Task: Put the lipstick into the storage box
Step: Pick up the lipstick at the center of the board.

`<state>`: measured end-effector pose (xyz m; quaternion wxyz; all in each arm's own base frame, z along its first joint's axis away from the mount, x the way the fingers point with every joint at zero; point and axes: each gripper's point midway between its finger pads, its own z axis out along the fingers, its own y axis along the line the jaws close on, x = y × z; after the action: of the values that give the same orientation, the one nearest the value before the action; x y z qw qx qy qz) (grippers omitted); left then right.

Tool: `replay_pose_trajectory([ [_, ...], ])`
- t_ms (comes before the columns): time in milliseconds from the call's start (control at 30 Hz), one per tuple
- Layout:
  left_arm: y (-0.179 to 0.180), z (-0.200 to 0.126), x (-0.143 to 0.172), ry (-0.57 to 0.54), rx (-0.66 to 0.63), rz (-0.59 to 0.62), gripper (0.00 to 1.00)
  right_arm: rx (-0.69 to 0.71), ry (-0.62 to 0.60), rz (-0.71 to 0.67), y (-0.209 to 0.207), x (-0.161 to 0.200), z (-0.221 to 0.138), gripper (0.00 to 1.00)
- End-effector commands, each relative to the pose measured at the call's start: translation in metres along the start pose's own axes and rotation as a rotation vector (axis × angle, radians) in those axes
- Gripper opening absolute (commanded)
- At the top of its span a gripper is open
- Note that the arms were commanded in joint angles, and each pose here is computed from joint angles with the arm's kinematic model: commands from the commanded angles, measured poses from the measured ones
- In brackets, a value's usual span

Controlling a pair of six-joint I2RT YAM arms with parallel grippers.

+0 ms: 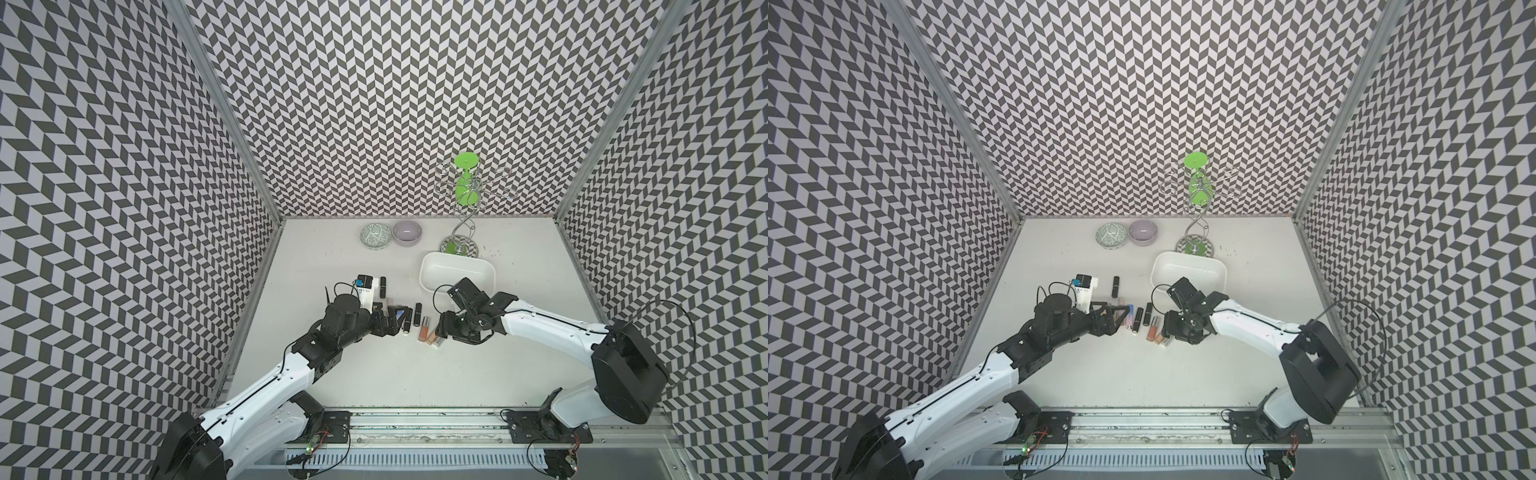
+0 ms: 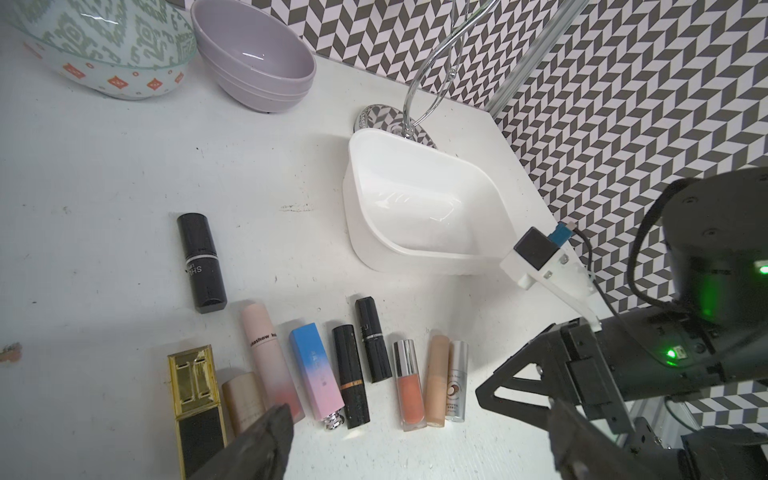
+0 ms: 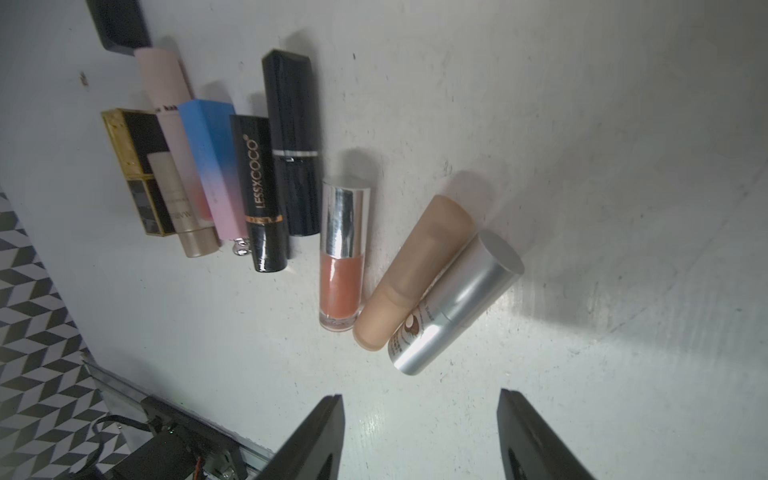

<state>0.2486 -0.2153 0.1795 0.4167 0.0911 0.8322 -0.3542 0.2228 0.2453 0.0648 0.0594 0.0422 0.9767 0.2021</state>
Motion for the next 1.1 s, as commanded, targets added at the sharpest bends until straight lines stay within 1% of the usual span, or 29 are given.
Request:
replay_pose_trajectory([
  [0, -0.003, -0.005, -0.001, -0.015, 0.015, -0.003, 0.99, 0.054, -0.021, 0.01, -0.008, -0.002, 0.005, 0.62],
  [200, -0.001, -0.01, -0.001, -0.021, 0.005, 0.0, 0.99, 0.119, -0.014, 0.016, -0.017, -0.001, 0.015, 0.62],
  [667, 0.0, -0.013, -0.001, -0.022, -0.006, 0.013, 0.99, 0.121, -0.013, 0.002, -0.007, -0.005, 0.026, 0.62],
  [1067, 0.001, -0.015, 0.0, -0.026, -0.01, 0.022, 0.99, 0.159, 0.006, -0.004, -0.013, 0.001, 0.032, 0.62],
])
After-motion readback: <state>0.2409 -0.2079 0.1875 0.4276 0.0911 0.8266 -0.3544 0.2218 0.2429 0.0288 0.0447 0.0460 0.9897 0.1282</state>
